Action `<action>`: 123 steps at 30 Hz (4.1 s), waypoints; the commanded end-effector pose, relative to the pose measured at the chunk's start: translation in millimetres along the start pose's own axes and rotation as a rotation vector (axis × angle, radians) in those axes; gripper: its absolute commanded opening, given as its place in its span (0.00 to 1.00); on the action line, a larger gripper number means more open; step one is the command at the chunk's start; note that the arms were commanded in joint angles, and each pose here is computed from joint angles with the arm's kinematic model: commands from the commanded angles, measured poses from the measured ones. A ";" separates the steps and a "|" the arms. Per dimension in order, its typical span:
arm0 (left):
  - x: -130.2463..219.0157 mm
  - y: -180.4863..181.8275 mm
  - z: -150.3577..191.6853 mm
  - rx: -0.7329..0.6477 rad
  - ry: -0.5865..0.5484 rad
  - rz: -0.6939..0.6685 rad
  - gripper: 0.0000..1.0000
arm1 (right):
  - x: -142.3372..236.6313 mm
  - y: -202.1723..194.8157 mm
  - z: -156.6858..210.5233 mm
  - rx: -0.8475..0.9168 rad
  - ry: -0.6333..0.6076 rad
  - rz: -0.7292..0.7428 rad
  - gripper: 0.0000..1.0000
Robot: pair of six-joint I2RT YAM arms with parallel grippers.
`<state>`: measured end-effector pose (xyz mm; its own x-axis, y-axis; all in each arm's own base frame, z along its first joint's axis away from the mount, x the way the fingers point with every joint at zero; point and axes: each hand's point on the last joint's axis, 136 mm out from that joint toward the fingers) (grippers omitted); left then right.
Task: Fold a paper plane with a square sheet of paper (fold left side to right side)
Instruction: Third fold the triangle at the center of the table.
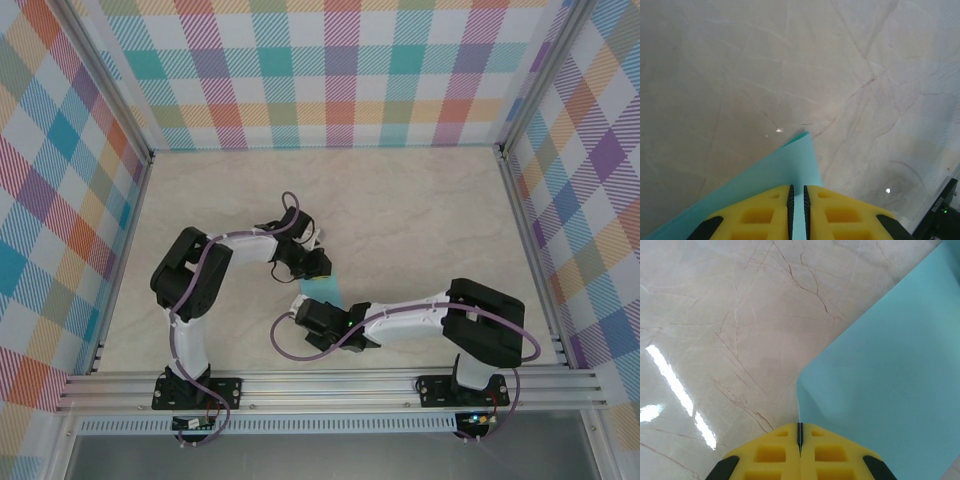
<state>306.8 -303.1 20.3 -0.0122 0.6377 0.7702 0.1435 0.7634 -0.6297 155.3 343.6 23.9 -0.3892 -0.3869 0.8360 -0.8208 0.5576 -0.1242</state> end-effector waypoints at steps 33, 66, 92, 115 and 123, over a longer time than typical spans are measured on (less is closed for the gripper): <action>-16.6 26.4 25.9 -0.025 0.080 -0.104 0.08 | 0.1 -56.4 6.8 -0.466 0.029 -0.236 0.02; 9.2 12.8 19.6 -0.056 0.032 -0.103 0.14 | -16.3 -53.8 39.3 -0.473 0.150 -0.212 0.02; 69.7 -10.3 67.4 0.007 -0.085 0.140 0.04 | -15.4 -50.2 42.3 -0.453 0.168 -0.221 0.02; 22.9 8.4 85.8 0.020 0.010 0.086 0.02 | -18.3 -47.9 43.1 -0.447 0.187 -0.218 0.02; 15.8 24.4 92.1 0.040 0.030 0.032 0.01 | -17.7 -49.0 45.0 -0.449 0.190 -0.211 0.02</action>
<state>225.4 -268.6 19.3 0.0133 0.6904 0.7233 0.0905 0.7196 -0.6885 198.6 307.1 15.4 -0.1790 -0.4920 0.8520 -0.6008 0.7405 0.3013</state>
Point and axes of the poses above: each hand's point on the last joint's axis, 136 mm out from that joint toward the fingers, its own x axis back along the fingers, its own y axis along the line the jaws close on, z = x × y, and after that the axes turned 1 degree about -x, right-handed
